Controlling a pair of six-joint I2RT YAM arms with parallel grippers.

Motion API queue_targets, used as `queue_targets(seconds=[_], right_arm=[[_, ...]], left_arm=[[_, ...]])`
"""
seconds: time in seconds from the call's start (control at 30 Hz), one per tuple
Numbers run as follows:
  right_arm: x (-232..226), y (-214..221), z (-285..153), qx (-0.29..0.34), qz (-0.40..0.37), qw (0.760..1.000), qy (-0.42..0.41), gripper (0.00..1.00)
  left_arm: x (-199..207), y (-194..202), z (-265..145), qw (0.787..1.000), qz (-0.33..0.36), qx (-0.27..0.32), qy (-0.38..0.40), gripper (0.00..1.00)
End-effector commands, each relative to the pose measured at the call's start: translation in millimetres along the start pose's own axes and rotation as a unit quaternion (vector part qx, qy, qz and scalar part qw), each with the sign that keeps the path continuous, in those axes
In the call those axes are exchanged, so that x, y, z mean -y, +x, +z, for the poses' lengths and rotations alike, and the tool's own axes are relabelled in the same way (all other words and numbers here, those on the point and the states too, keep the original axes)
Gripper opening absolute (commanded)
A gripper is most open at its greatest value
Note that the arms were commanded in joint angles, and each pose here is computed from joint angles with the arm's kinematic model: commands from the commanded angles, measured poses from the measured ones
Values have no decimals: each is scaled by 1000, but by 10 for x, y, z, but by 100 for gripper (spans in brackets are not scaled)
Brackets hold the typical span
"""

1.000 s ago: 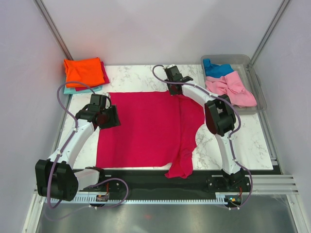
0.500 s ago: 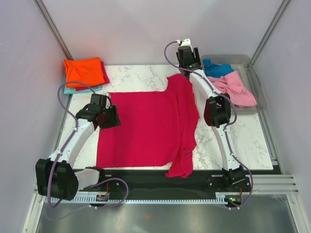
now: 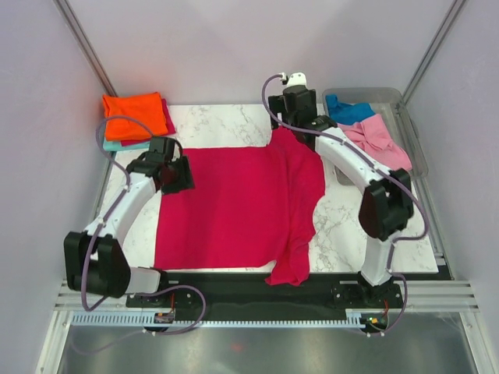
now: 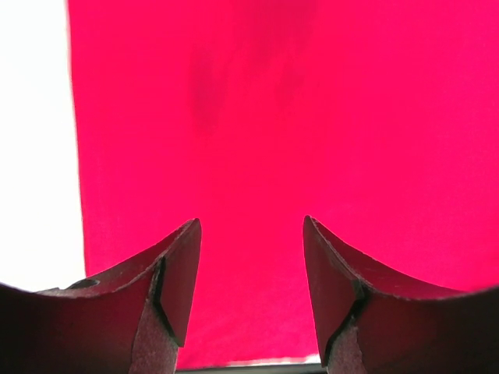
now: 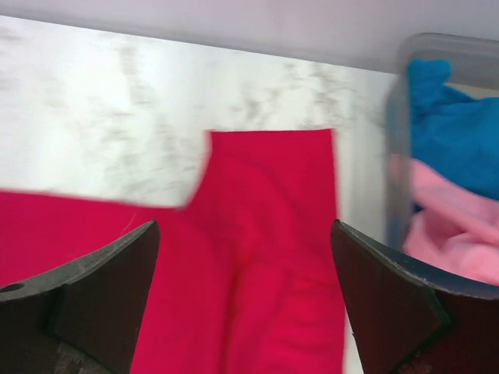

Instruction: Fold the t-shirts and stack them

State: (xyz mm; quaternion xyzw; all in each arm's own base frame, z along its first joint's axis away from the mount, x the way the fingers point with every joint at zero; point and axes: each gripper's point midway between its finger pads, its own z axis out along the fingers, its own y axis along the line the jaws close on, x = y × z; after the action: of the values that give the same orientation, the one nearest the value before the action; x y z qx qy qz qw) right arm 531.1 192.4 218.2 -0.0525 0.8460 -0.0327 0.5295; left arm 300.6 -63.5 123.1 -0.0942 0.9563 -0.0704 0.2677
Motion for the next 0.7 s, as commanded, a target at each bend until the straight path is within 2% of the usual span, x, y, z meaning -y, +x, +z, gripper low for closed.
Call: queue_targets(seconds=[0.0,0.03,0.13,0.27,0.37,0.4,0.47,0.57,0.63,0.67], right_arm=[[-401,281,-297,-37,88,990,-101,98],[-399,539,-305,-64,89,989,-100,98],[-457,909,-280,-107,96,984,-109,98],[-457,1170,-171,-136,93,982,-94,98],[-452,1343,-31,-157,85,981,-79,98],[-449,1385,13,-163,82,980,-77,98],[-400,1549,151,-186,78,978,-59,98],[-340,1751,338,-209,87,973,-44,98],[-333,1892,457,-224,100,969,-36,98],[-308,1937,511,-230,108,967,-35,98]], left_arm=[[1,-488,56,998,-21,46,-39,63],[-66,-482,258,998,-16,23,-62,64],[-155,-753,446,996,-37,20,-82,64],[-173,-997,983,995,-41,-13,-89,64],[-193,-1093,1229,995,-47,-24,-89,63],[-239,-1020,1387,993,-50,-41,-95,63],[-301,-1077,1486,992,-62,-39,-104,63],[-546,-1044,1671,984,-70,-46,-157,62],[-732,-898,1825,977,-70,-79,-185,62],[-800,-958,1837,974,-70,-78,-199,62]])
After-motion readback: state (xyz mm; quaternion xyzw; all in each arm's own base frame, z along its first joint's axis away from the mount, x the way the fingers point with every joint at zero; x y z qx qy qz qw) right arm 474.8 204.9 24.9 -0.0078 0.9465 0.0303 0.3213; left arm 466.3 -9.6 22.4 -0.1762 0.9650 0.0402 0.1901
